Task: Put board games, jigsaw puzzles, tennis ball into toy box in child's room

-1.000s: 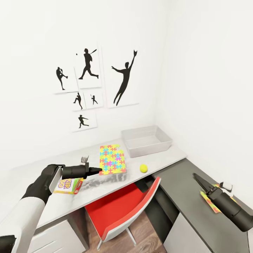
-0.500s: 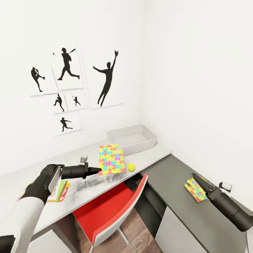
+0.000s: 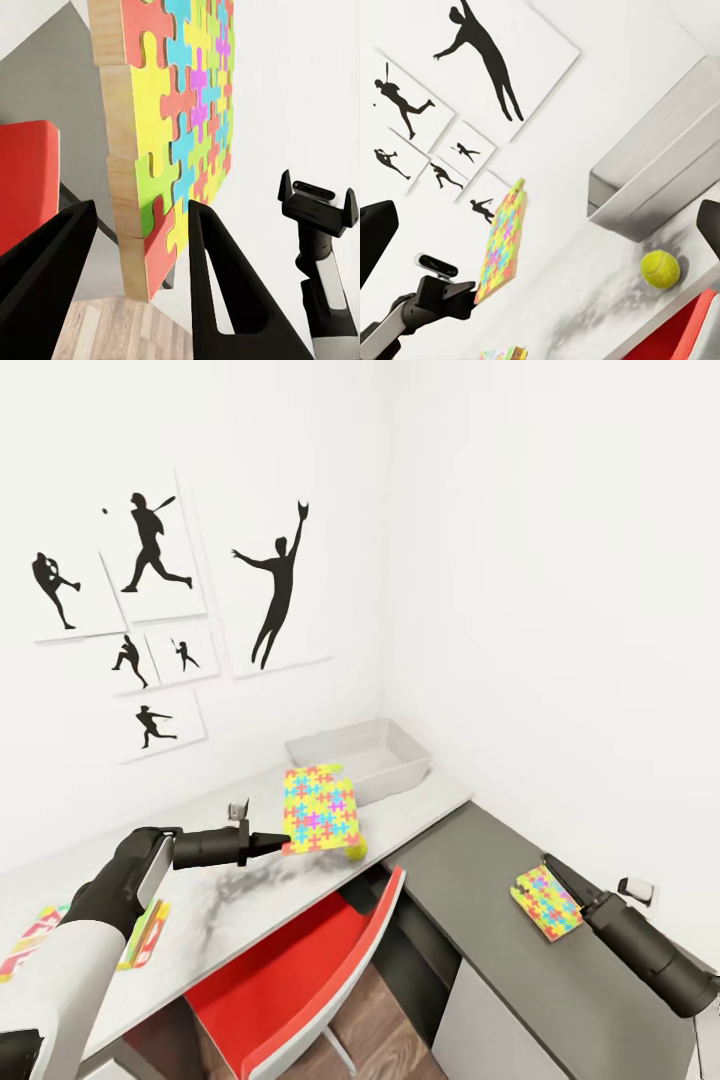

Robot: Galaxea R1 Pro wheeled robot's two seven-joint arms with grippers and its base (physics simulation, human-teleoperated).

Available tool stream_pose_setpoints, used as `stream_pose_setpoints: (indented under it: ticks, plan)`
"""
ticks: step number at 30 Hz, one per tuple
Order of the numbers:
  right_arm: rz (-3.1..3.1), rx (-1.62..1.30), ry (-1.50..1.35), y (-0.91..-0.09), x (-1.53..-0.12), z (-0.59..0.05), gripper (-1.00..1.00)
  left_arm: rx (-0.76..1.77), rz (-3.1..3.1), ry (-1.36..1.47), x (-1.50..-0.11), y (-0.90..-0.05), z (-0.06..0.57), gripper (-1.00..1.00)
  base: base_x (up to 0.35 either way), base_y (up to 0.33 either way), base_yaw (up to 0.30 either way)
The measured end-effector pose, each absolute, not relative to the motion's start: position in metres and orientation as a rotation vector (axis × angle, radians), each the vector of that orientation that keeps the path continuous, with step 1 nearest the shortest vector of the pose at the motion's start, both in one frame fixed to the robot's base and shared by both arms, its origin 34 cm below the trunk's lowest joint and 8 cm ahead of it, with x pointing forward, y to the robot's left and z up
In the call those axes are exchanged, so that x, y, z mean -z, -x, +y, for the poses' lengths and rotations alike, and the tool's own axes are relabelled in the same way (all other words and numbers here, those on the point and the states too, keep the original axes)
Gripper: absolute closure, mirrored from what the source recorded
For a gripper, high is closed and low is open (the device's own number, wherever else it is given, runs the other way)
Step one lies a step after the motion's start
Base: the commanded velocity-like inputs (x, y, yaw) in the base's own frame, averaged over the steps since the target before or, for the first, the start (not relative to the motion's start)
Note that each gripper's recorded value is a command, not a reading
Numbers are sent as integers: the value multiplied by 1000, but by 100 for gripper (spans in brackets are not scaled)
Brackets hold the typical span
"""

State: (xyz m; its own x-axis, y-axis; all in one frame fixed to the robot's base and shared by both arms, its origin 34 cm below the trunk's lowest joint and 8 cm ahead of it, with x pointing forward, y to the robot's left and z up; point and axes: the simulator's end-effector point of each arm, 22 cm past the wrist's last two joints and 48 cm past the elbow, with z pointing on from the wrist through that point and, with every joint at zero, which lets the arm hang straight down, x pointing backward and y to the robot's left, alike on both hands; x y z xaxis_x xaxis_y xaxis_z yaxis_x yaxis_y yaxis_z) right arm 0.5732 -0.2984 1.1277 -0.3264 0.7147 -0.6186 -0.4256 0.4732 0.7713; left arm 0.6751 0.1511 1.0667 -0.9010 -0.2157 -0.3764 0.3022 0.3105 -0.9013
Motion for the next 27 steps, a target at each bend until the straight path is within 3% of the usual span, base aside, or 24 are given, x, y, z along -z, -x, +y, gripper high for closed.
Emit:
stream_pose_setpoints:
  ticks: [27]
  plan:
    - [1531, -1199, -223, -576, -1127, -283, -100, 1621, 2150, -75, -1067, -675, 152, 100, 146, 47, 0]
